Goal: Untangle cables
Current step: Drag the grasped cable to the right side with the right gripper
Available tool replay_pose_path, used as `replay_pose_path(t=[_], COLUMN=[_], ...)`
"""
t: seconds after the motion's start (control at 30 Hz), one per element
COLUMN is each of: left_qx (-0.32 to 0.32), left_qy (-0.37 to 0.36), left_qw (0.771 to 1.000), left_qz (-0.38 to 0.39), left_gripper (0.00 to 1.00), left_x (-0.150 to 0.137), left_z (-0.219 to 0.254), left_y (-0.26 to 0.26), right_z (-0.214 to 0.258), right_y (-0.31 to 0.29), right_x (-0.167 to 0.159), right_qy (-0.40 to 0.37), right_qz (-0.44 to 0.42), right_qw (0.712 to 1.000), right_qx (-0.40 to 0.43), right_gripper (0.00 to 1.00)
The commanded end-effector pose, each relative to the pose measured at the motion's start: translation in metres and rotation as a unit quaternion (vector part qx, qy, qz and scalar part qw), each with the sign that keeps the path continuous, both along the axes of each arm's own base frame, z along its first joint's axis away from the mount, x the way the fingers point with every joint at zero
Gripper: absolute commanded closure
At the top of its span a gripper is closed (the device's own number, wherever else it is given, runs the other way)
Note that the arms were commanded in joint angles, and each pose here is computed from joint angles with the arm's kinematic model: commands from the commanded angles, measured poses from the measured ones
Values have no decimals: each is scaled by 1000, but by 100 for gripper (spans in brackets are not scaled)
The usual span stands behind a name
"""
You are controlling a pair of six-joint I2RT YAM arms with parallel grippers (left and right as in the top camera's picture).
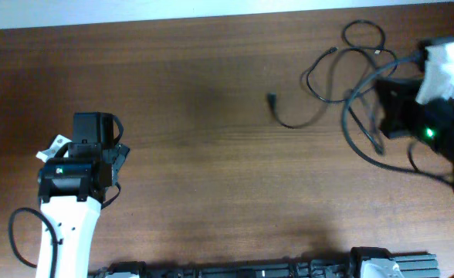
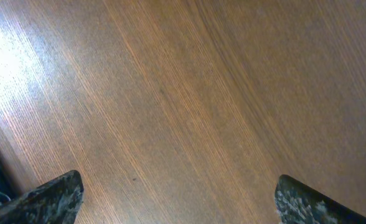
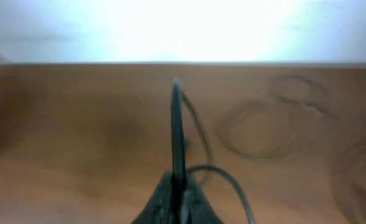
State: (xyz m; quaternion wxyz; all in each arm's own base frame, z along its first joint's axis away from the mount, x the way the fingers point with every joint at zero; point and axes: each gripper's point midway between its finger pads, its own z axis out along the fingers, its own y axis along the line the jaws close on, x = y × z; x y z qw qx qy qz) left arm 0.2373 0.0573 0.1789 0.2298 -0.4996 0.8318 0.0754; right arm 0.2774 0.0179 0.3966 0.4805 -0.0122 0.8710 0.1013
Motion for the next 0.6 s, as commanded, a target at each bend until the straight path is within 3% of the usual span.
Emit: replay_pose_path(t=[0.0, 0.03, 0.17, 0.37, 0.57], left_qx=[-2, -2, -2, -2, -2], left_qy=[-7, -7, -7, -7, -7], left_qw=[1000, 1000, 1000, 1000, 1000], left_qz=[6, 6, 6, 6, 6], left_gripper=[1, 1, 1, 1, 1], left_x=[1, 1, 1, 1, 1], left_z=[3, 3, 3, 3, 3], left_y=[1, 1, 1, 1, 1], right_z=[-12, -18, -49, -98, -101], right_y=[-101, -111, -105, -103, -97], right_x=[-32, -43, -47, -57, -52], right_qy=[48, 66, 146, 280, 269], right_qz=[-296, -326, -305, -320, -379], right_qw=[949, 936, 934, 898, 885], right_qx=[-97, -111, -118, -110, -28], right_gripper=[96, 96, 96, 96, 96])
